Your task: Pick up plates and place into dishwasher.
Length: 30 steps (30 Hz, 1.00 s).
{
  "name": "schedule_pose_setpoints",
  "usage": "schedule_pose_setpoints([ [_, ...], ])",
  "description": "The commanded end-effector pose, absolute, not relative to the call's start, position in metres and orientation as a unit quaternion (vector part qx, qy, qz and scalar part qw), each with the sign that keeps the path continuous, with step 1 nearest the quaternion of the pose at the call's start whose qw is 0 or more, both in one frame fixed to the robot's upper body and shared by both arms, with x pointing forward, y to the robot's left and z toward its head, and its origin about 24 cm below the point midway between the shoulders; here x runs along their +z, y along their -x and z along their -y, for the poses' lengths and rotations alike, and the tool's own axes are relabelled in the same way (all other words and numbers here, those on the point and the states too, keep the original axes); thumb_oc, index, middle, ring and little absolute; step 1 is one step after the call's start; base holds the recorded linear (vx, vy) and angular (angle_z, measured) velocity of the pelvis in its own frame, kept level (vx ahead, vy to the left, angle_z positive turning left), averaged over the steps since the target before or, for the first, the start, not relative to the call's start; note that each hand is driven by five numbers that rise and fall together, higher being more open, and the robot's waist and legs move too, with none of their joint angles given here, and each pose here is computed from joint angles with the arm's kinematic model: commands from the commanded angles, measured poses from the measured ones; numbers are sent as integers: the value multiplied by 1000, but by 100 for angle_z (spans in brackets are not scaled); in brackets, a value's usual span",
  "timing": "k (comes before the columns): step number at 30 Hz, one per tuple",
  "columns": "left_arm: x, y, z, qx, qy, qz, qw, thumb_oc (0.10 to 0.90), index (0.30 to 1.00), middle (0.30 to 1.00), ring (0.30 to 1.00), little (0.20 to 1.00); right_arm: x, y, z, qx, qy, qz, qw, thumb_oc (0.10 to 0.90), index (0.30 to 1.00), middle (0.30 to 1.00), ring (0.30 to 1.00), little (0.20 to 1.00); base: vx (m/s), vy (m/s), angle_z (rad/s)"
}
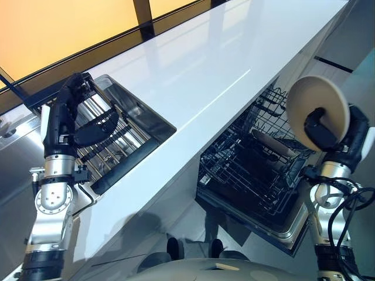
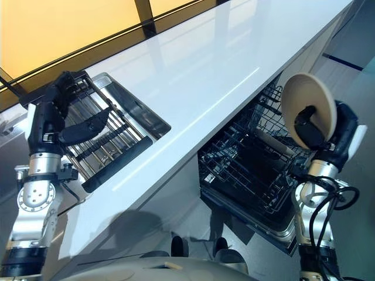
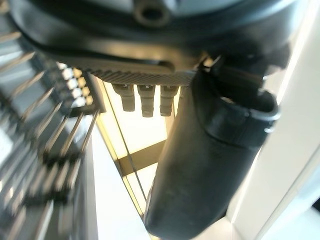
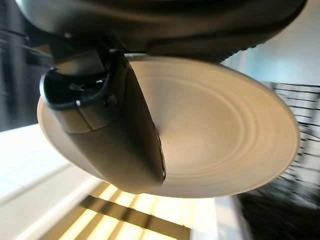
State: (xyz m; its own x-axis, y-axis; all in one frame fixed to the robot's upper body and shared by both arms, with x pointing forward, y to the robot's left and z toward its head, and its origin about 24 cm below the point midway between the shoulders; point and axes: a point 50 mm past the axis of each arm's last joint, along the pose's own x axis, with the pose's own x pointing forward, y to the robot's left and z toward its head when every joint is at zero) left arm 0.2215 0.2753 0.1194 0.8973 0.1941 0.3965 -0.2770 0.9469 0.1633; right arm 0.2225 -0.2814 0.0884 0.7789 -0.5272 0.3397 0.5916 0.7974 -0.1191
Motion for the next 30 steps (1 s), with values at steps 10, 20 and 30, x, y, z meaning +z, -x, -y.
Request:
schedule_pose_setpoints([
  [10, 146, -216, -301, 165, -125, 269, 940, 800, 900, 900, 900, 900, 96, -240, 260, -158, 244, 162, 943, 100, 300, 300, 300, 200, 0, 0, 0],
  [20, 152, -218, -298, 142, -132, 268, 944, 800, 900, 900, 900, 900, 35, -247, 269, -118, 360, -43, 924, 100, 300, 300, 300, 200, -5, -11, 13],
  [30, 152, -222, -292, 115, -129, 262, 949, 800, 900, 900, 900, 900, 11, -252, 257, -119, 362, -101, 919, 800, 900, 900, 900, 900, 8, -12, 12],
])
